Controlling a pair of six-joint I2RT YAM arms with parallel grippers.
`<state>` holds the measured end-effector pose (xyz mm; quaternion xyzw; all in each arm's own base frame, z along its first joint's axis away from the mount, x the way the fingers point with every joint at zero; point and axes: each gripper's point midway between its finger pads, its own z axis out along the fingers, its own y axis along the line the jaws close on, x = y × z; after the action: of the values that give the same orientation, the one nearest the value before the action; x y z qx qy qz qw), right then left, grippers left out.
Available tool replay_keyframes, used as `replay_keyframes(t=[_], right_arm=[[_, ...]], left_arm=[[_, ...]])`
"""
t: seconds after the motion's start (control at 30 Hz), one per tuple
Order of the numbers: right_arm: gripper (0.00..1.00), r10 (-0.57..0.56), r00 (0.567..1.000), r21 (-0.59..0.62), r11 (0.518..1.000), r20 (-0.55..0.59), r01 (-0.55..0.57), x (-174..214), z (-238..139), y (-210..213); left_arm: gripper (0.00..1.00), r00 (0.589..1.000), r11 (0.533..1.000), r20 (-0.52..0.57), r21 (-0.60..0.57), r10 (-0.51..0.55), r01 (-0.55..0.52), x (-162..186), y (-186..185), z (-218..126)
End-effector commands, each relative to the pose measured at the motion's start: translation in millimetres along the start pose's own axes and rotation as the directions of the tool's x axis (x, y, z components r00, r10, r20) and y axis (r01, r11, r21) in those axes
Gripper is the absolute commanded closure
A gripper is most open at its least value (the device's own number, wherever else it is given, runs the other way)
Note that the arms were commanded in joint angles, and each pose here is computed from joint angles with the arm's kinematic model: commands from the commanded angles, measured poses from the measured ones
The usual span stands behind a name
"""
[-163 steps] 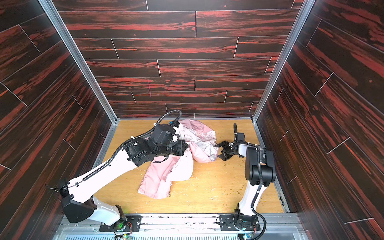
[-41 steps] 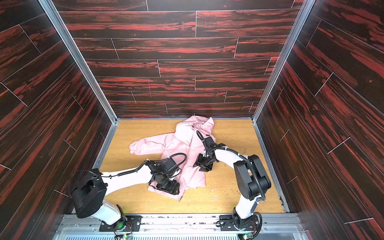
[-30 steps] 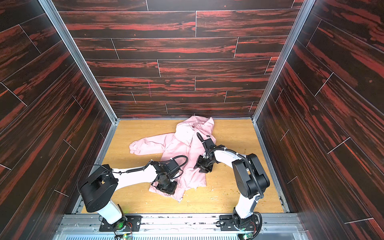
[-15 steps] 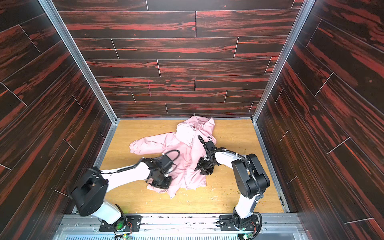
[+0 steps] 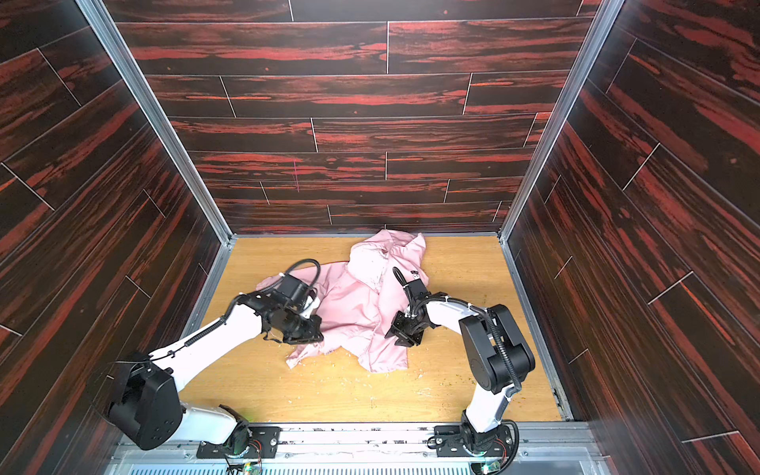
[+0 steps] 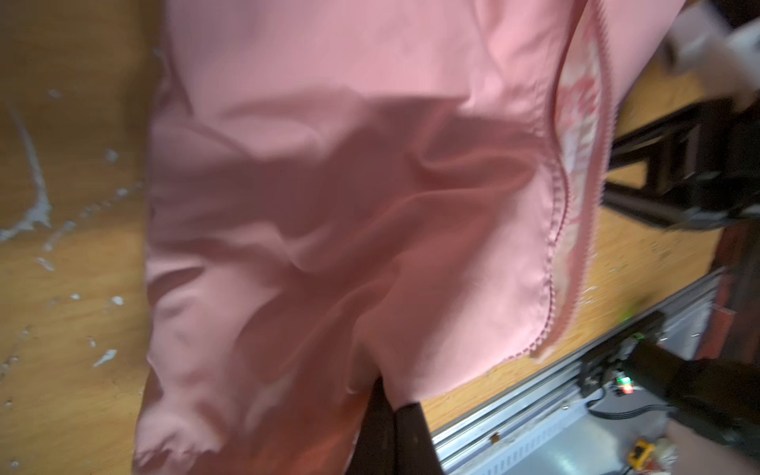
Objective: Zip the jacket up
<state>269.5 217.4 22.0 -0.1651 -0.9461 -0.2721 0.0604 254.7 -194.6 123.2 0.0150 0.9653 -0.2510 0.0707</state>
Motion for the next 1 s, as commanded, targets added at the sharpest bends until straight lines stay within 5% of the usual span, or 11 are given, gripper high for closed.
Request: replay_keyframes(t=[0.0, 0.43, 0.73, 0.97], right_arm=[[0.58, 0.088, 0.996, 0.142, 0.986, 0.008, -0.088, 5.5, 6.4, -47.5], [0.58, 0.111, 0.988, 0.166, 0.978, 0.106, -0.128, -13.4, -28.4, -60.4], [0.36, -0.04, 0.976, -0.004, 0.999, 0.214, 0.042, -14.8, -91.0, 18.2], [0.31, -0.19, 0.96, -0.21, 0.949, 0.205, 0.233, 18.3, -125.9, 108.9]], left_arm=[[1.0, 0.999, 0.994, 0.042, 0.108, -0.003, -0.001, -11.7, -20.2, -29.5], [1.0, 0.99, 0.96, 0.11, 0.275, -0.092, 0.059, -32.7, -41.1, -37.4], [1.0, 0.978, 0.934, 0.156, 0.347, -0.142, 0.08, -53.4, -52.3, -35.4], [1.0, 0.981, 0.909, 0.132, 0.409, -0.145, 0.08, -59.8, -68.2, -41.0]])
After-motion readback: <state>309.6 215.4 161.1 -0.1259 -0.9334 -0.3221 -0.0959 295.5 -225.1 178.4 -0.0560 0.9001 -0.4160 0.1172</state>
